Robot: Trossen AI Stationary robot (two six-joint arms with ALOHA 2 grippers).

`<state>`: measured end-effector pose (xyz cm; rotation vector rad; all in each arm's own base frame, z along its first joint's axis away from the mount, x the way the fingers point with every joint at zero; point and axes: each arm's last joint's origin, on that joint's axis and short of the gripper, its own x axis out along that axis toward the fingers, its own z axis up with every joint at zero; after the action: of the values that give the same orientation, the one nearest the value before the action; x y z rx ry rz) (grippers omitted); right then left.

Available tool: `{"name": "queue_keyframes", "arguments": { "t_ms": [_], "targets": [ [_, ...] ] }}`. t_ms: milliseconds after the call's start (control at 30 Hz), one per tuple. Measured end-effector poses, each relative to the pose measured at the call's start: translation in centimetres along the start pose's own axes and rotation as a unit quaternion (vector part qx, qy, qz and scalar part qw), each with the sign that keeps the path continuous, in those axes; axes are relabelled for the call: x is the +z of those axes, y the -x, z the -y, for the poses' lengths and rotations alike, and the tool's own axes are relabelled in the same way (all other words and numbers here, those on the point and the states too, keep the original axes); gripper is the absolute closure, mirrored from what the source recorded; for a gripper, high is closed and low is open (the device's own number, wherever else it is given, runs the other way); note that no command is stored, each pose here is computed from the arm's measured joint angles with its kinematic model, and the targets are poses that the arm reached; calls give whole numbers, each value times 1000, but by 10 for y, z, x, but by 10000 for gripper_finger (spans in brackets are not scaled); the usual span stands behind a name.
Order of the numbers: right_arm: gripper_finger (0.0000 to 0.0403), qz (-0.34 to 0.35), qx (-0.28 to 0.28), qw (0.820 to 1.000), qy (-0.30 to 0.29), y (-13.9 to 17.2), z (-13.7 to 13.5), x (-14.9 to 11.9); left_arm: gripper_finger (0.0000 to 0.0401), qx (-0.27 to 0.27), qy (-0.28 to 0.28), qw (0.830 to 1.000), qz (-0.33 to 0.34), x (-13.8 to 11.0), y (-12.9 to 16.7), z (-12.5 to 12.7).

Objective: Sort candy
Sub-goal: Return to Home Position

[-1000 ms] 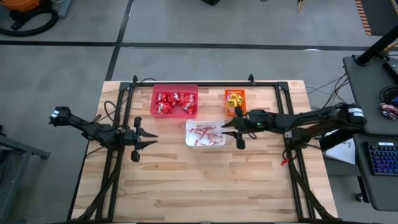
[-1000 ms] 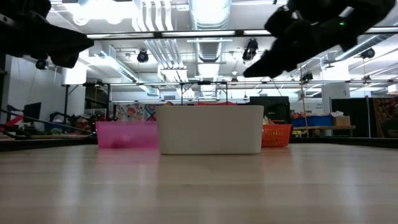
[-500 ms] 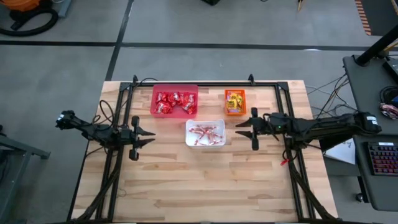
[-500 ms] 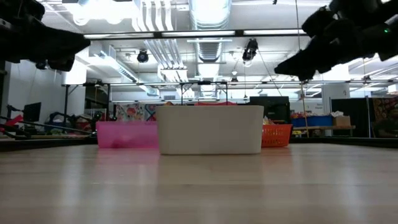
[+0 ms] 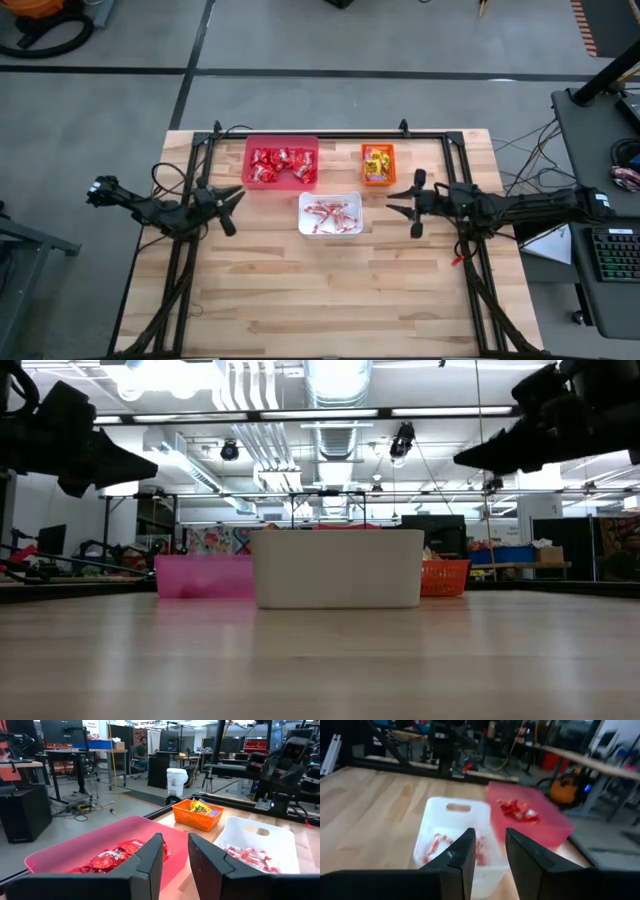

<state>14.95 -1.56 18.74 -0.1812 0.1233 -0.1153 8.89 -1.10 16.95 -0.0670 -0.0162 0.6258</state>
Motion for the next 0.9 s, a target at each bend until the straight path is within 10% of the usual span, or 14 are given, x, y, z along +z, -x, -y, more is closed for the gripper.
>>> {"name": "queue_keyframes", "arguments": {
  "t_ms": [367, 567, 733, 900],
  "targets": [
    [303, 25, -19, 999, 13, -4, 5, 24, 325, 0, -9, 1000, -5, -1, -1, 1],
    [303, -59, -53, 981, 179, 5, 9, 27, 325, 1, -14, 1000, -9, -2, -1, 2],
    [303, 65, -76, 991, -91, 35, 9, 29, 325, 1, -14, 1000, -9, -2, -1, 2],
    [300, 185, -6, 976, -111, 49, -1, 2, 325, 1, -16, 1000, -9, -2, -1, 2]
  ]
}}
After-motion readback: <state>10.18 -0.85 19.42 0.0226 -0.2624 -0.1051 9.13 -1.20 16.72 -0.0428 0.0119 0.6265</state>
